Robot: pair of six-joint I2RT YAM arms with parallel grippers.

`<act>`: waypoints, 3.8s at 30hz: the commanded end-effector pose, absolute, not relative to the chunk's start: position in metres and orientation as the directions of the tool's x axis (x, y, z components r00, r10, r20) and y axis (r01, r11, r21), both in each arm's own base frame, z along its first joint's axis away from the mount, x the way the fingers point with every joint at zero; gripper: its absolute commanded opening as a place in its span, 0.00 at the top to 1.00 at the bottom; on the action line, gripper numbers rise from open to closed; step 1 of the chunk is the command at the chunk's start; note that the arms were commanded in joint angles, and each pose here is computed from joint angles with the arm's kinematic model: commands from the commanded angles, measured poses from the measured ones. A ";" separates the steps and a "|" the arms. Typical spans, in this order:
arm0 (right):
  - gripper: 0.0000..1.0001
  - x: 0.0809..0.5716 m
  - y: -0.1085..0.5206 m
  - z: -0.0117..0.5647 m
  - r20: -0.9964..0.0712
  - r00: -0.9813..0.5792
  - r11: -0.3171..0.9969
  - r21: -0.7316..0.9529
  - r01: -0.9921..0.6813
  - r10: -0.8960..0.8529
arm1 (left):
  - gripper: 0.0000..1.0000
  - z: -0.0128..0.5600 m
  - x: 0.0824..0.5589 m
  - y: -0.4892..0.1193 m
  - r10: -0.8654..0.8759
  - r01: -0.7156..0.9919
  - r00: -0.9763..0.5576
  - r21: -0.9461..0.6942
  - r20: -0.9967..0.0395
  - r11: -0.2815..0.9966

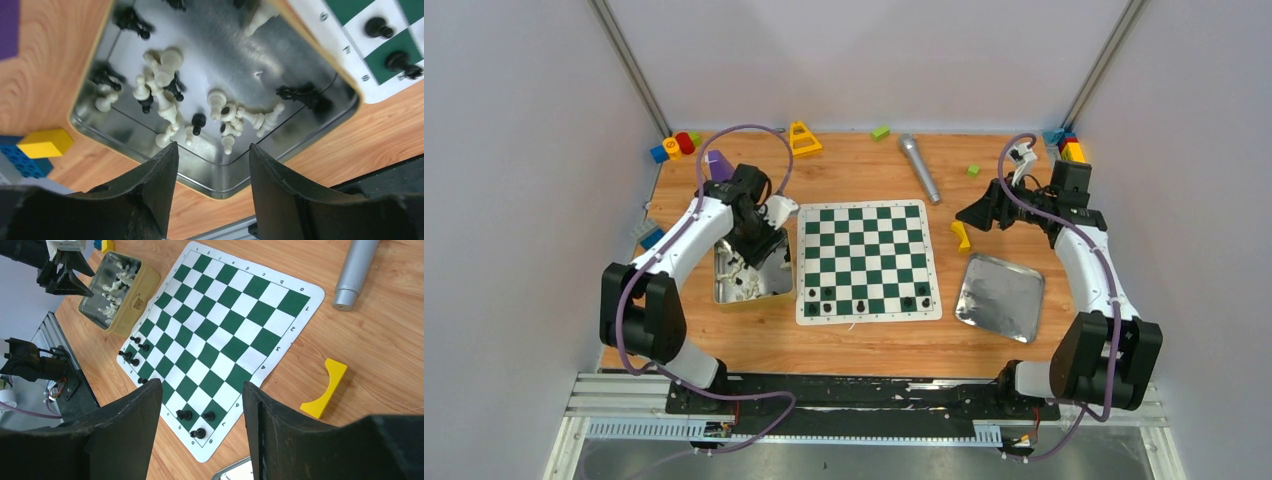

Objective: Set up the chess pieces on the board
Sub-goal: Pick up the chess piece from the storage box, then place the chess piece on the chessboard.

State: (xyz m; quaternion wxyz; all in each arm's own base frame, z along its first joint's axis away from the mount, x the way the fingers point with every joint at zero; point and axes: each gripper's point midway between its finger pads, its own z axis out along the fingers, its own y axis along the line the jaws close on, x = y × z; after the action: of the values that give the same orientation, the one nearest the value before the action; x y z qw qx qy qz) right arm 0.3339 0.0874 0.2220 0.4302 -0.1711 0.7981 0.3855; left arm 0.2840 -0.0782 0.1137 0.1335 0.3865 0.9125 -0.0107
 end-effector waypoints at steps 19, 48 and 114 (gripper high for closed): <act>0.42 0.344 0.092 0.209 -0.836 -0.549 0.652 0.404 -0.642 -0.022 | 0.59 0.042 0.286 -0.024 0.639 0.637 -0.759 0.057 -0.126 0.769; 0.43 0.341 0.093 0.207 -0.829 -0.558 0.645 0.414 -0.642 -0.023 | 0.89 0.097 0.279 -0.042 0.601 0.628 -0.760 -0.040 -0.248 0.778; 0.43 0.337 0.088 0.208 -0.834 -0.550 0.671 0.386 -0.633 -0.039 | 0.75 0.032 0.242 -0.290 0.947 0.950 -0.294 -0.151 -0.128 0.275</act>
State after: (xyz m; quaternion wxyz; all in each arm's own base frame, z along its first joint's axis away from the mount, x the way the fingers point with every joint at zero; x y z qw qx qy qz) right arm 0.3356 0.0878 0.1968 0.4077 -0.1880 0.8195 0.3561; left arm 0.2374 -0.2784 0.0287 -0.0088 0.5960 0.7968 -0.0995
